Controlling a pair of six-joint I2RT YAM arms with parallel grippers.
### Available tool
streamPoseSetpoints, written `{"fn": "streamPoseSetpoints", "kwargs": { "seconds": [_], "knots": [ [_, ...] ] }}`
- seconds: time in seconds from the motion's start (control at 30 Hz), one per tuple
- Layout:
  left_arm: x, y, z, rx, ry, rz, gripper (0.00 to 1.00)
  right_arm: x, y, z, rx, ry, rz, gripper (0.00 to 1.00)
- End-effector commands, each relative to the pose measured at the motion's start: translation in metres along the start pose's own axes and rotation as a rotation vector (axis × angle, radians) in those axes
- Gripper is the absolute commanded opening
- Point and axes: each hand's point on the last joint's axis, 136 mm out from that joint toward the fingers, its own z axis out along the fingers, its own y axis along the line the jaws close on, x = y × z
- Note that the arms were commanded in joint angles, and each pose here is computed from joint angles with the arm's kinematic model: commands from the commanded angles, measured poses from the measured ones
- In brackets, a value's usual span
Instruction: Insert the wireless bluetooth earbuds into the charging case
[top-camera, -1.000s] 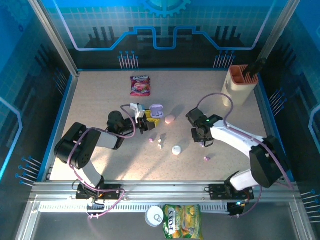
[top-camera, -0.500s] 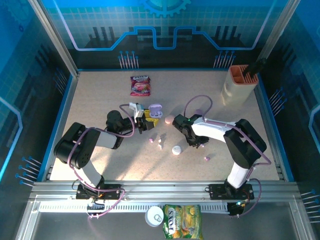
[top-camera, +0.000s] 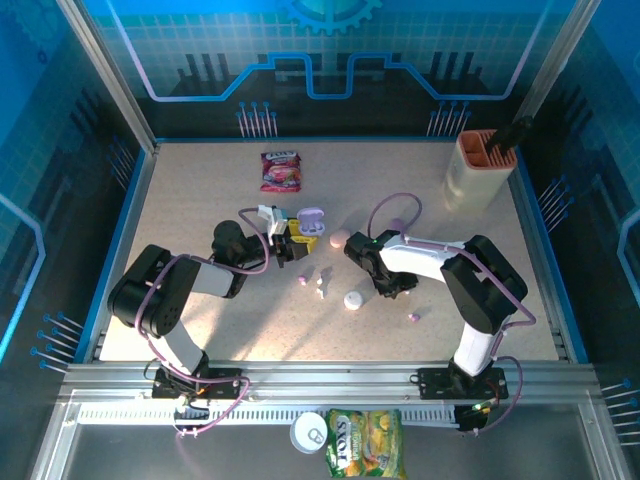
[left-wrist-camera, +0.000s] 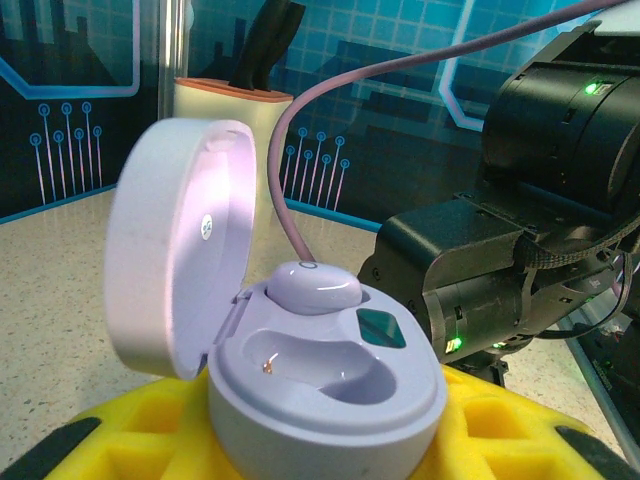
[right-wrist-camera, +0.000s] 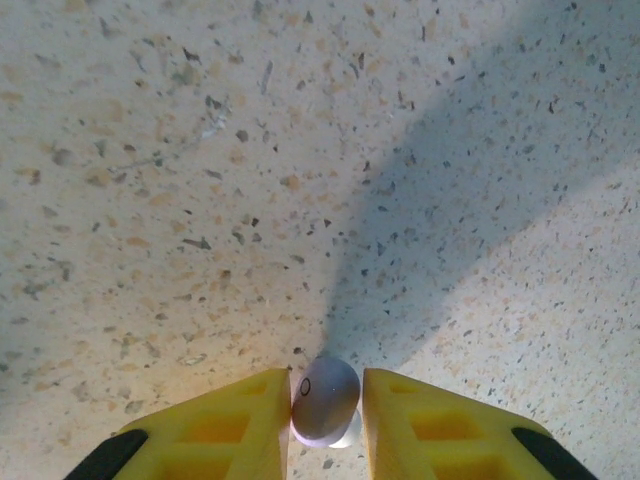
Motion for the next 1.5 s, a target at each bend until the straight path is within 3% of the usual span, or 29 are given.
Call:
{"fn": "streamPoseSetpoints", "kwargs": {
  "seconds": [0.0, 0.5, 0.83, 0.97, 1.47],
  "knots": [
    [-0.018, -0.003, 0.001, 0.034, -0.034, 0.06, 0.37, 0.005, -0.003, -0.007, 0.022, 0.007, 0.004, 0.25],
    [-0.018, -0.006, -0.001, 0.033, -0.035, 0.062, 0.37, 0.005, 0.006, -0.001, -0.003, 0.018, -0.015, 0.2],
    [-0.019, -0.002, -0.001, 0.008, -0.042, 0.064, 0.37, -0.007, 0.007, -0.025, -0.12, -0.069, 0.039, 0.16],
    [-0.019, -0.003, 0.002, 0.004, -0.045, 0.072, 0.37, -0.014, 0.007, -0.043, -0.21, -0.117, 0.081, 0.17],
    [0.0, -0.009, 0.036, 0.011, -0.028, 0.109, 0.36, -0.043, 0.002, -0.157, -0.76, -0.364, 0.228, 0.19]
  ]
}}
